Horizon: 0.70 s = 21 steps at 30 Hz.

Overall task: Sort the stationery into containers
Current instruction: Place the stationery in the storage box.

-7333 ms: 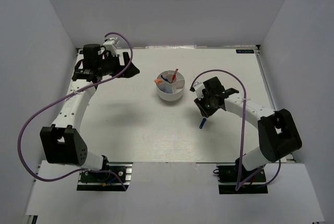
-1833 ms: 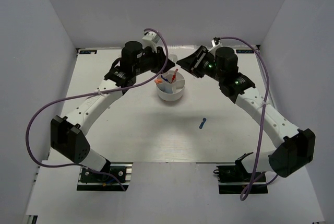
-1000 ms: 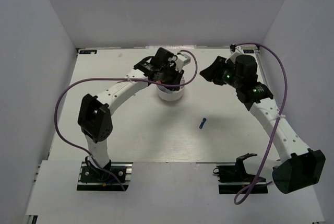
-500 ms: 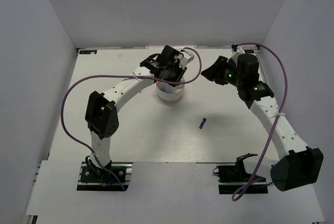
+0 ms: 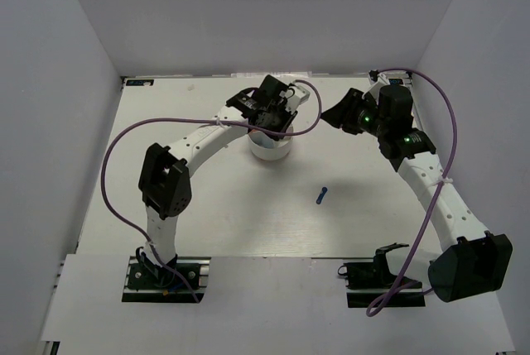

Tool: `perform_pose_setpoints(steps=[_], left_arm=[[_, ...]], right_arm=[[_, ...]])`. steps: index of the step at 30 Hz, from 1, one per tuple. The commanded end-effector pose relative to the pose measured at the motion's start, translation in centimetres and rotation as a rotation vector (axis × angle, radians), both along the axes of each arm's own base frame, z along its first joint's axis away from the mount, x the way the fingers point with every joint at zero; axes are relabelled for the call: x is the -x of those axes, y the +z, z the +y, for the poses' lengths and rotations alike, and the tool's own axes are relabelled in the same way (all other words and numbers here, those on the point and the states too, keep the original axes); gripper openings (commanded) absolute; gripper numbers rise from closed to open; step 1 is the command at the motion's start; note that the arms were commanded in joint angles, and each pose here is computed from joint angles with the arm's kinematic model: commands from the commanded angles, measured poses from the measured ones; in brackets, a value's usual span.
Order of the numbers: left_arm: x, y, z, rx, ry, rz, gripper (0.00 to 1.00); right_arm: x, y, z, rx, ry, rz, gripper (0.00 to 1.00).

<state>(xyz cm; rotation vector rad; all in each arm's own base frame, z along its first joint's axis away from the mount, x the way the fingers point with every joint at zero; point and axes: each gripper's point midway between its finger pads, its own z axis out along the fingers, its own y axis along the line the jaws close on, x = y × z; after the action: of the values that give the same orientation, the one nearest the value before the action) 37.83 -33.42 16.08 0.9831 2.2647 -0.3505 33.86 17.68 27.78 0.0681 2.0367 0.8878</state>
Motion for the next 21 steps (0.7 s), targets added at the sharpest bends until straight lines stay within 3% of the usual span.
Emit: perform_pose_setpoints(steps=[1, 9, 21], left_arm=[[-0.6, 1.5, -0.3, 0.008, 0.003, -0.04, 0.17], [-0.7, 1.3, -0.4, 0.001, -0.001, -0.033, 0.33], [-0.6, 0.3, -0.7, -0.007, -0.013, -0.006, 0.37]], right_arm=[[-0.3, 0.9, 0.2, -0.018, 0.011, -0.028, 0.47], [-0.2, 0.4, -0.1, -0.014, 0.006, -0.019, 0.47], [0.0, -0.4, -0.3, -0.011, 0.009, 0.0, 0.47]])
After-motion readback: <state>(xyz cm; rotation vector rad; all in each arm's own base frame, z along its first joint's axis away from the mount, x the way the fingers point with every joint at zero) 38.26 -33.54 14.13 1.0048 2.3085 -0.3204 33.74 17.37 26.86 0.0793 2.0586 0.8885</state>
